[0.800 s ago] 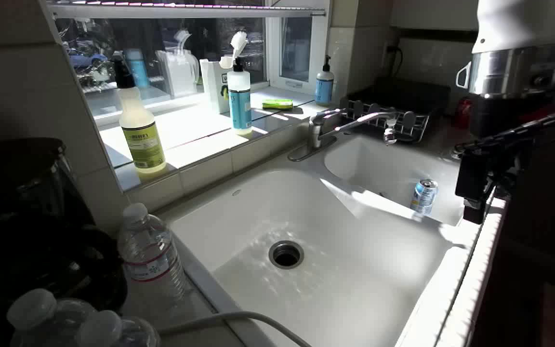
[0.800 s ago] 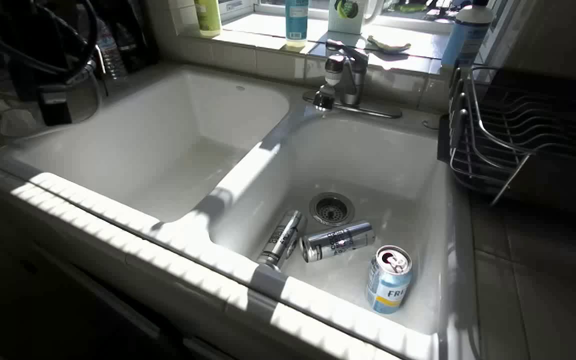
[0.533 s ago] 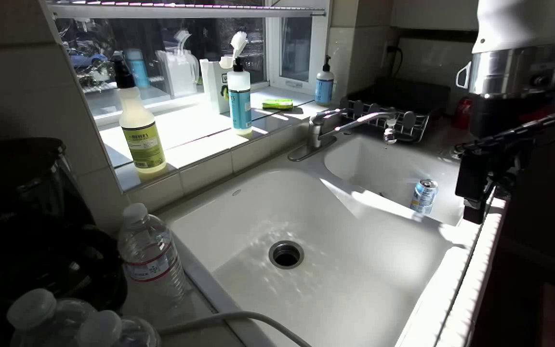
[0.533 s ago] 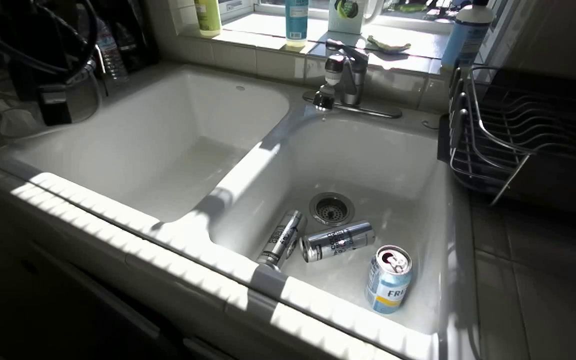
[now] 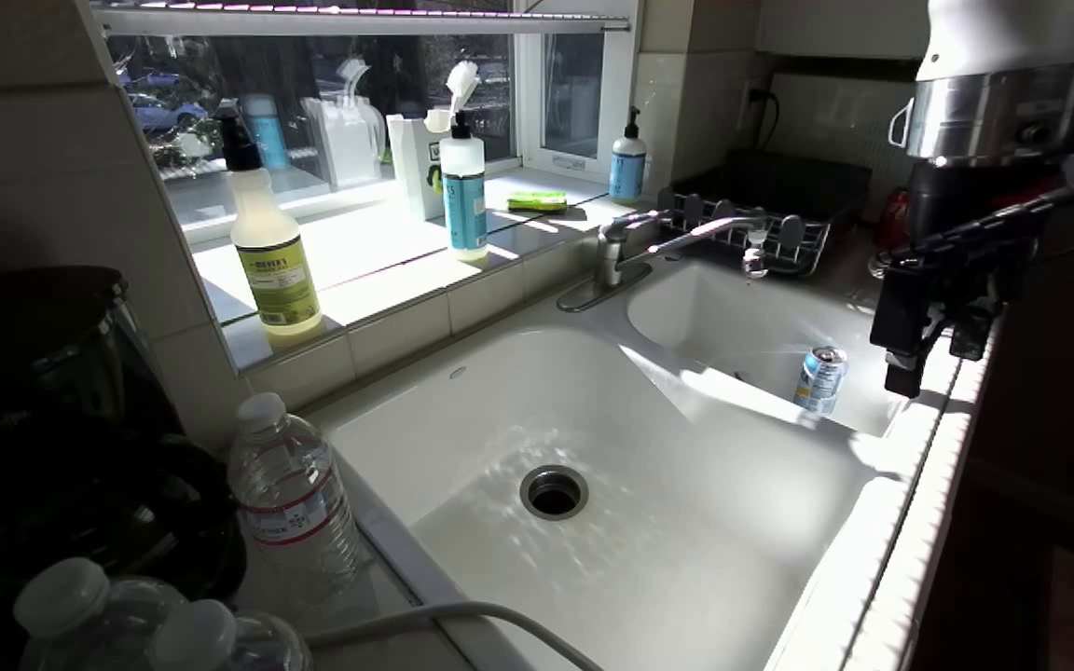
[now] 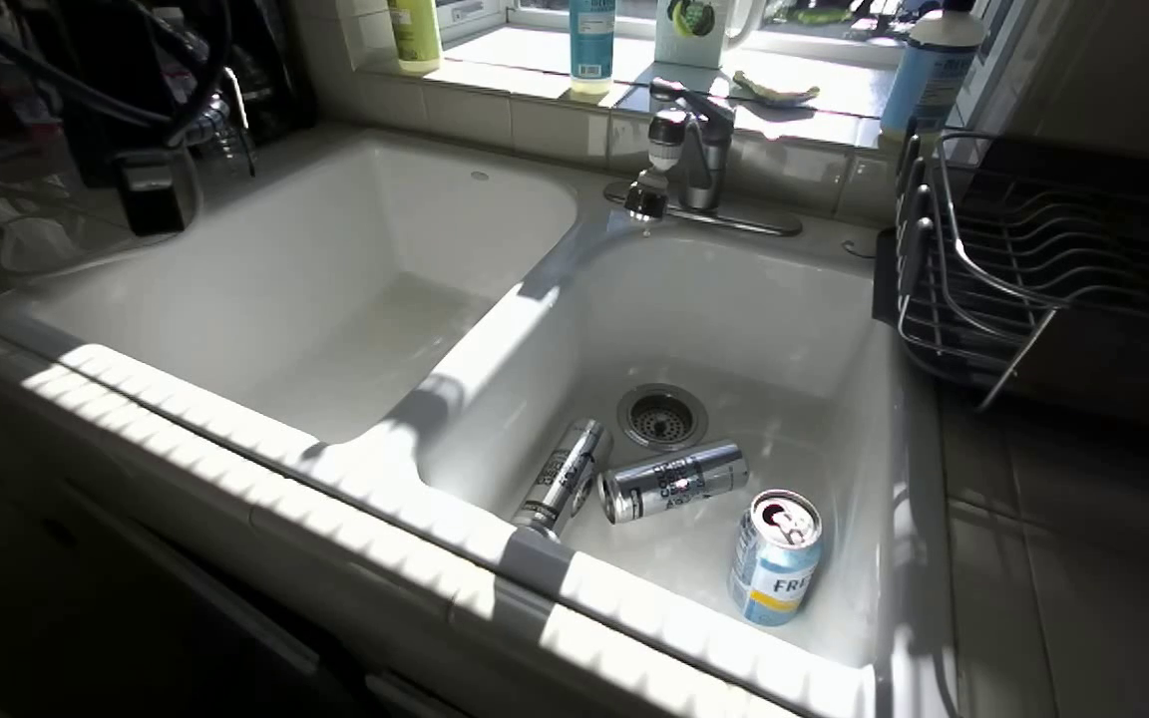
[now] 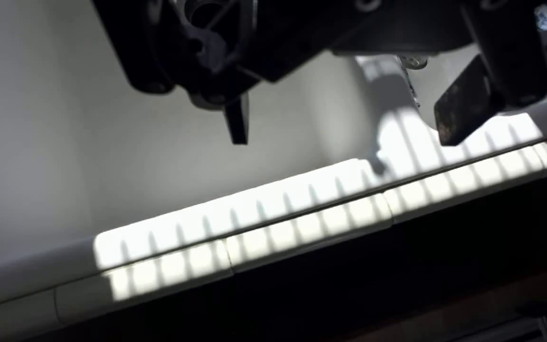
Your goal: Push the faucet to the left.
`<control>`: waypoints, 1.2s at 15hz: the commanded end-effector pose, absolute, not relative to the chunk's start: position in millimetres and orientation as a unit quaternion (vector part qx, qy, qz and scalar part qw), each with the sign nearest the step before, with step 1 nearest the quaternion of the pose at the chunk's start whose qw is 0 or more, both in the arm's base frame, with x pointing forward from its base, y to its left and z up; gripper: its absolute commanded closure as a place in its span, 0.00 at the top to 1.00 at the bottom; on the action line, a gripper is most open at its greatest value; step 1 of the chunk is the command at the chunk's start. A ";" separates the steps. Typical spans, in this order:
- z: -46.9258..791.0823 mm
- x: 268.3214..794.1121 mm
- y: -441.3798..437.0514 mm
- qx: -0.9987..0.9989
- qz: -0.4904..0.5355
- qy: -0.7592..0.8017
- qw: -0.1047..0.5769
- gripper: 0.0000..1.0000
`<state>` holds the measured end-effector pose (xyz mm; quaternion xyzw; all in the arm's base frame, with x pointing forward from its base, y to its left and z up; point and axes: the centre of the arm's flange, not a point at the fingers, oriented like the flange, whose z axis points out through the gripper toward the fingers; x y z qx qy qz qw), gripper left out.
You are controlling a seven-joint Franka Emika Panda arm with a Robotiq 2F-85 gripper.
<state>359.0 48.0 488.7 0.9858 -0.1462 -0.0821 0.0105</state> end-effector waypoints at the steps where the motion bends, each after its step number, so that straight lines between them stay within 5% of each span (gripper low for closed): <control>1: 515.3 379.3 1.1 0.978 -0.050 -0.202 0.016 1.00; 18: 542.3 440.4 -112.0 0.989 0.026 -0.142 0.045 1.00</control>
